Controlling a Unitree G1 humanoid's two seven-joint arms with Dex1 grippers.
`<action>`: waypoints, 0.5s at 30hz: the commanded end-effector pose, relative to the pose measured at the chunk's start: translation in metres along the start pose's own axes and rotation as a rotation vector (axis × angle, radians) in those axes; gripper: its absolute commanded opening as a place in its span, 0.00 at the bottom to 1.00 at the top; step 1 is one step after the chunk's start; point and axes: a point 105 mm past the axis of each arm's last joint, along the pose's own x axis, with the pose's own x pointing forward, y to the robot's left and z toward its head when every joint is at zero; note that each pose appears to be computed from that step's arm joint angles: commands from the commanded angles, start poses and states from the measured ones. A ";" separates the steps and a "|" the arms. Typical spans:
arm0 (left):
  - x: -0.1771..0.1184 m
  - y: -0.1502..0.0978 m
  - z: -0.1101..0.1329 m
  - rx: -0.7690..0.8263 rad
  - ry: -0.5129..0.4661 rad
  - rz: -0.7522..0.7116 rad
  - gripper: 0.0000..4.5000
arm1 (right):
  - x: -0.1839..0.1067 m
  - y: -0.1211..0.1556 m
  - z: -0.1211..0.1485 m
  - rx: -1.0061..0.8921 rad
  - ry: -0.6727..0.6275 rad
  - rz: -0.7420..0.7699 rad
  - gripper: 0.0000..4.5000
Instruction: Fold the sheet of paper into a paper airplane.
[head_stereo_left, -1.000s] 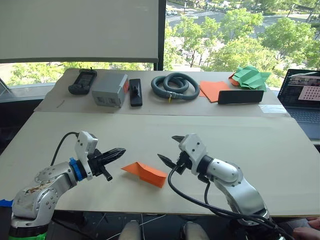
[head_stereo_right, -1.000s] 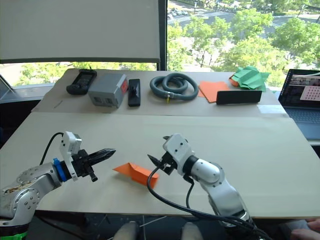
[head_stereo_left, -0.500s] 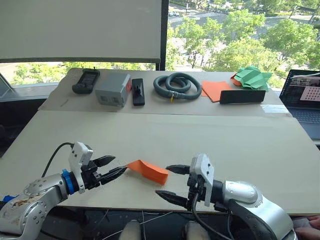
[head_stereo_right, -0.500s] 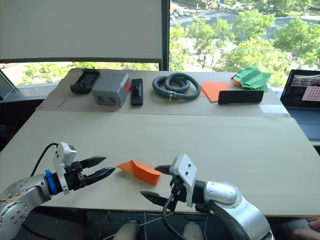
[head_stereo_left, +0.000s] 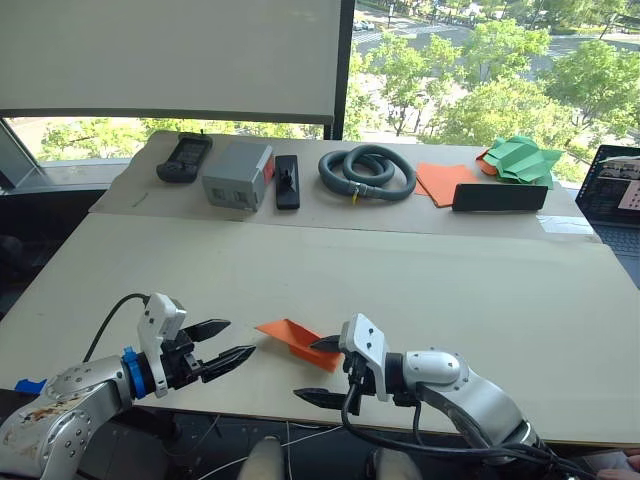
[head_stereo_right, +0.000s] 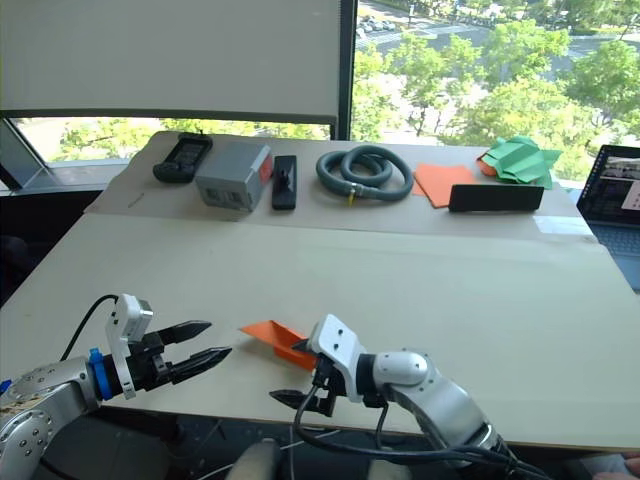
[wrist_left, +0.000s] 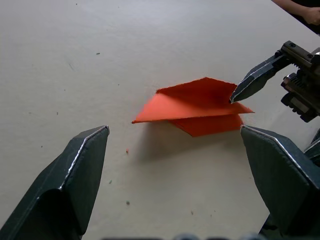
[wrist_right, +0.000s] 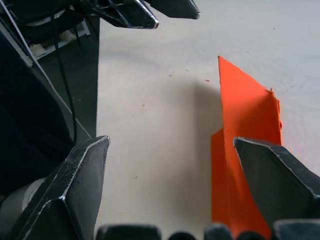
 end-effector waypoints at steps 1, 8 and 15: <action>0.004 -0.005 0.010 0.043 -0.038 -0.014 0.99 | -0.005 -0.023 0.013 -0.051 -0.042 -0.094 0.98; 0.009 -0.003 0.015 0.050 -0.048 -0.017 0.99 | -0.008 -0.035 0.021 -0.060 -0.057 -0.133 0.98; 0.014 -0.008 0.016 0.050 -0.047 -0.046 0.99 | -0.008 -0.042 0.020 -0.037 -0.059 -0.169 0.98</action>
